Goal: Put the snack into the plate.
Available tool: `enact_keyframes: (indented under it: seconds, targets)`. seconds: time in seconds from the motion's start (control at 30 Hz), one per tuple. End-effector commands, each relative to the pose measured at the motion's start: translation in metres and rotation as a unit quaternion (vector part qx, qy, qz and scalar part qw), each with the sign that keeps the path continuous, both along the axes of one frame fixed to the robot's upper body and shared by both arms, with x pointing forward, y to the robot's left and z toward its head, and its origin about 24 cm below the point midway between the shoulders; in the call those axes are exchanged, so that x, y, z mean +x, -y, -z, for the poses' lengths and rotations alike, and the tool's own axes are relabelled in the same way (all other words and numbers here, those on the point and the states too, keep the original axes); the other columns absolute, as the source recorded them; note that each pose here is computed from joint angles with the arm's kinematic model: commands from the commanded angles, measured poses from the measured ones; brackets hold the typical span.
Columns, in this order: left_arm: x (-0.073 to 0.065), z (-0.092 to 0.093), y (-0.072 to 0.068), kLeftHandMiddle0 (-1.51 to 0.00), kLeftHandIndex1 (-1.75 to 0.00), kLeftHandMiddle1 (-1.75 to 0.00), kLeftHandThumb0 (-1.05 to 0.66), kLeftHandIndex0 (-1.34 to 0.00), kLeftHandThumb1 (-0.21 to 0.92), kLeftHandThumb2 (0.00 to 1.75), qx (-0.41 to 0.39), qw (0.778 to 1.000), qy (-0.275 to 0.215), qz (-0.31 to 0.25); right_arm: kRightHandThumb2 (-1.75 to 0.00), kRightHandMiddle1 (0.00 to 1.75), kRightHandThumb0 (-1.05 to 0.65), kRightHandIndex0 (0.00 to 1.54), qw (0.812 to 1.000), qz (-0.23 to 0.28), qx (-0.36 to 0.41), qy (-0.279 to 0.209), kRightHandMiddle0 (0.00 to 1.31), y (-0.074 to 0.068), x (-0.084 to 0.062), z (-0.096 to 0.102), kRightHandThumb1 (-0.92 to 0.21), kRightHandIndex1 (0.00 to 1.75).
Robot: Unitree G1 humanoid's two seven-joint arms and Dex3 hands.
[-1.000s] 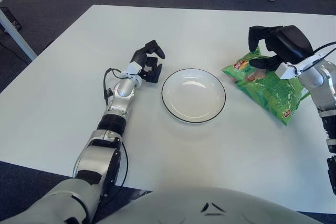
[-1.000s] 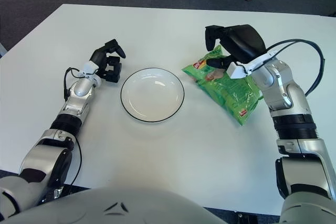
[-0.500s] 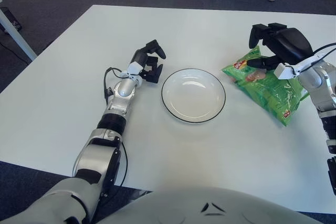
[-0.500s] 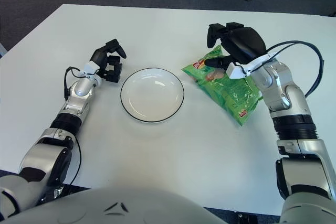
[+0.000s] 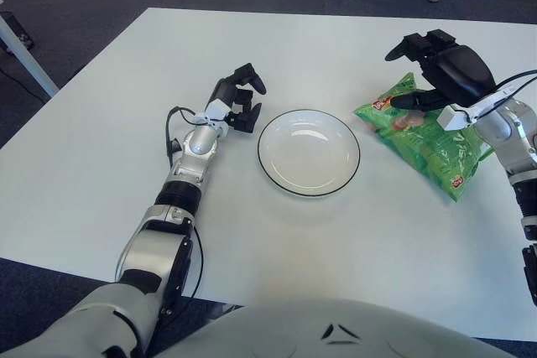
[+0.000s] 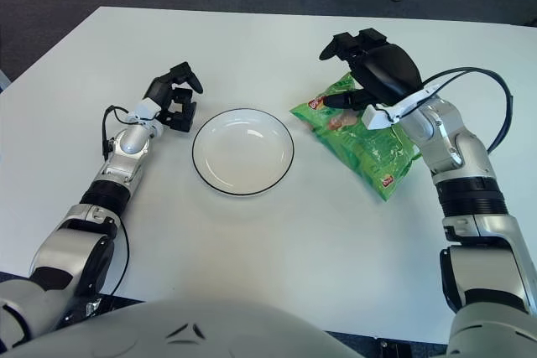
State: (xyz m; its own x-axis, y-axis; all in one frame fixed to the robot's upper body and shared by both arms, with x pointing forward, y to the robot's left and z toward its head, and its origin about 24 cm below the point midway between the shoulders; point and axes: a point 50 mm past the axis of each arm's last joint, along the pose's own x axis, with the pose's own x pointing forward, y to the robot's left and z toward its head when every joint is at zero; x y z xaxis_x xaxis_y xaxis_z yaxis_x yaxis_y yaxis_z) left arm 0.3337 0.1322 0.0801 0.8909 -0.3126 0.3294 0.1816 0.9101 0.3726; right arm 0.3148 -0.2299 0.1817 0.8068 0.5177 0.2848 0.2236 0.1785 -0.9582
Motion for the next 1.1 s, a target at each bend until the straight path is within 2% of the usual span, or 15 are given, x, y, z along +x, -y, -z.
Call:
enact_keyframes:
  seconds: [0.0, 0.2, 0.53, 0.73, 0.83, 1.07]
  targets:
    - [-0.018, 0.039, -0.008, -1.27, -1.75, -1.75, -0.51, -0.68, 0.24, 1.41, 0.018, 0.998, -0.062, -0.017, -0.55, 0.87, -0.84, 0.05, 1.0, 0.011, -0.011, 0.01, 0.0, 0.007, 0.001, -0.012, -0.92, 0.4]
    - [-0.018, 0.039, -0.007, -1.27, -1.75, -1.75, -0.52, -0.69, 0.23, 1.42, 0.028, 0.998, -0.059, -0.016, -0.64, 0.78, -0.9, 0.03, 0.999, 0.038, -0.021, -0.016, 0.0, 0.01, -0.017, -0.023, -0.92, 0.36]
    - [-0.018, 0.039, -0.008, -1.28, -1.75, -1.75, -0.51, -0.68, 0.23, 1.42, 0.025, 0.998, -0.06, -0.015, -0.77, 0.69, -0.99, 0.04, 0.992, 0.094, -0.036, -0.083, 0.0, 0.012, -0.024, -0.022, -0.92, 0.35]
    - [-0.018, 0.039, -0.009, -1.28, -1.75, -1.75, -0.51, -0.68, 0.23, 1.42, 0.027, 0.998, -0.059, -0.015, -0.87, 0.63, -1.04, 0.06, 0.981, 0.143, -0.058, -0.122, 0.0, 0.011, -0.042, -0.034, -0.92, 0.38]
    - [-0.017, 0.039, -0.01, -1.28, -1.75, -1.75, -0.52, -0.69, 0.23, 1.42, 0.027, 0.998, -0.06, -0.014, -0.91, 0.58, -1.05, 0.07, 0.973, 0.172, -0.077, -0.137, 0.0, 0.007, -0.054, -0.05, -0.92, 0.38]
    - [-0.015, 0.04, -0.012, -1.28, -1.75, -1.75, -0.51, -0.67, 0.25, 1.39, 0.02, 0.997, -0.074, -0.007, -0.97, 0.47, -1.05, 0.07, 0.953, 0.229, -0.105, -0.168, 0.0, 0.005, -0.056, -0.052, -0.92, 0.38]
